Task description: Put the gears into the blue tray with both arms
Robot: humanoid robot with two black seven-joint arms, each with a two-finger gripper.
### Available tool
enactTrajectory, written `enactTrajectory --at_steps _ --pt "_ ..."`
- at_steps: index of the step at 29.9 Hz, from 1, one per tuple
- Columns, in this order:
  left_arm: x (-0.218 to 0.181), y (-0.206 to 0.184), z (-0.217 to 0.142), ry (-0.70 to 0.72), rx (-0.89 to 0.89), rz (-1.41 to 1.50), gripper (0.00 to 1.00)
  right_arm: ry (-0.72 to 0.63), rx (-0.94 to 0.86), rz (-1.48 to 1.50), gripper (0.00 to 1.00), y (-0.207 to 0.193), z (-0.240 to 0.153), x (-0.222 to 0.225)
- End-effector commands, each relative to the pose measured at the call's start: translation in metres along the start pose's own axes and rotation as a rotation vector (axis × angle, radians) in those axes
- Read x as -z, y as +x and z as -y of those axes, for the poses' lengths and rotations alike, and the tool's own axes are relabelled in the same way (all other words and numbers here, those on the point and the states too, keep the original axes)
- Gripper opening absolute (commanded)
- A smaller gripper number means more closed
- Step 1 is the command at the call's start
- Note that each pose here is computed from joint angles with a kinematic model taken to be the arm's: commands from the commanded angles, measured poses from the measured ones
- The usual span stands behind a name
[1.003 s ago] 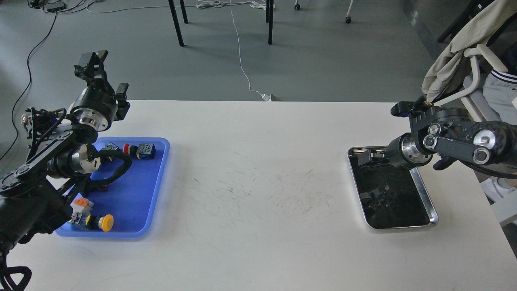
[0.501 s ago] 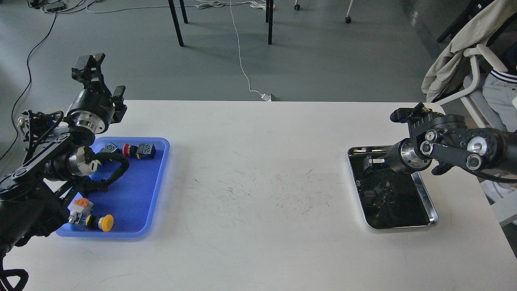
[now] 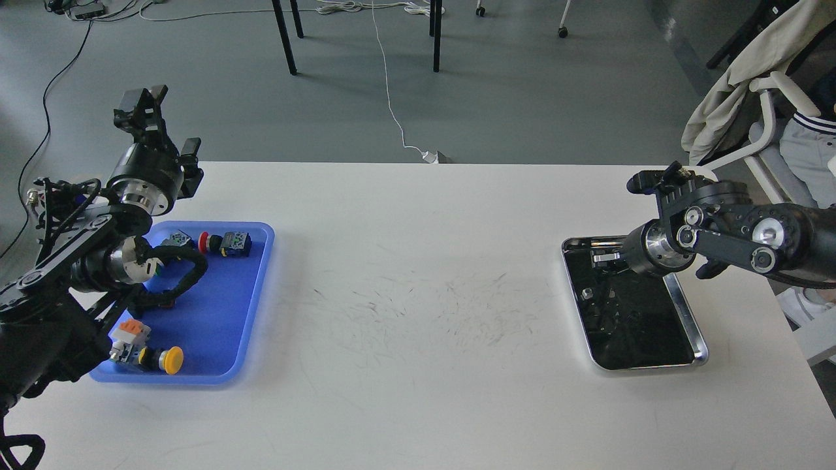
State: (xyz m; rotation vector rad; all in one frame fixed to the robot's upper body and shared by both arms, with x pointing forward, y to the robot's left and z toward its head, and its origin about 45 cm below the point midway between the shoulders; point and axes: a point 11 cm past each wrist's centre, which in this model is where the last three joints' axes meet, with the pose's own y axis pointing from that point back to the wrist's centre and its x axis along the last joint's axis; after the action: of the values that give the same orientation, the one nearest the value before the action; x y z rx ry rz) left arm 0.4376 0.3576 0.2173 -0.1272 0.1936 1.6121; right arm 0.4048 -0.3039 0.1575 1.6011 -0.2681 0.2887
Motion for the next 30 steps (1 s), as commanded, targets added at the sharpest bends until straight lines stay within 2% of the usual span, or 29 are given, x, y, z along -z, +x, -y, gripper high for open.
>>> enactTrajectory --at_steps 1,8,14,18,19,21,30 --pt "0.0 0.002 0.0 0.0 -0.003 0.0 0.98 0.024 -0.023 -0.002 0.01 0.011 -0.009 0.009" --pt "0.0 0.006 -0.002 0.003 -0.012 0.004 0.98 0.099 -0.123 0.001 0.01 0.047 -0.055 0.024" --pt "0.0 0.009 -0.003 0.003 -0.025 0.01 0.98 0.123 -0.164 0.002 0.02 0.056 -0.087 0.017" --pt "0.001 0.009 -0.003 0.004 -0.03 0.012 0.98 0.137 -0.149 0.008 0.22 0.045 -0.093 0.01" --pt "0.001 0.009 -0.003 0.004 -0.03 0.012 0.98 0.14 -0.147 0.01 0.32 0.043 -0.095 0.008" --pt "0.0 0.01 -0.003 0.004 -0.031 0.014 0.98 0.142 -0.144 0.026 0.98 0.039 -0.098 0.001" --pt "0.003 0.01 -0.004 0.01 -0.029 0.017 0.98 0.069 -0.113 0.076 0.99 0.023 -0.084 -0.034"
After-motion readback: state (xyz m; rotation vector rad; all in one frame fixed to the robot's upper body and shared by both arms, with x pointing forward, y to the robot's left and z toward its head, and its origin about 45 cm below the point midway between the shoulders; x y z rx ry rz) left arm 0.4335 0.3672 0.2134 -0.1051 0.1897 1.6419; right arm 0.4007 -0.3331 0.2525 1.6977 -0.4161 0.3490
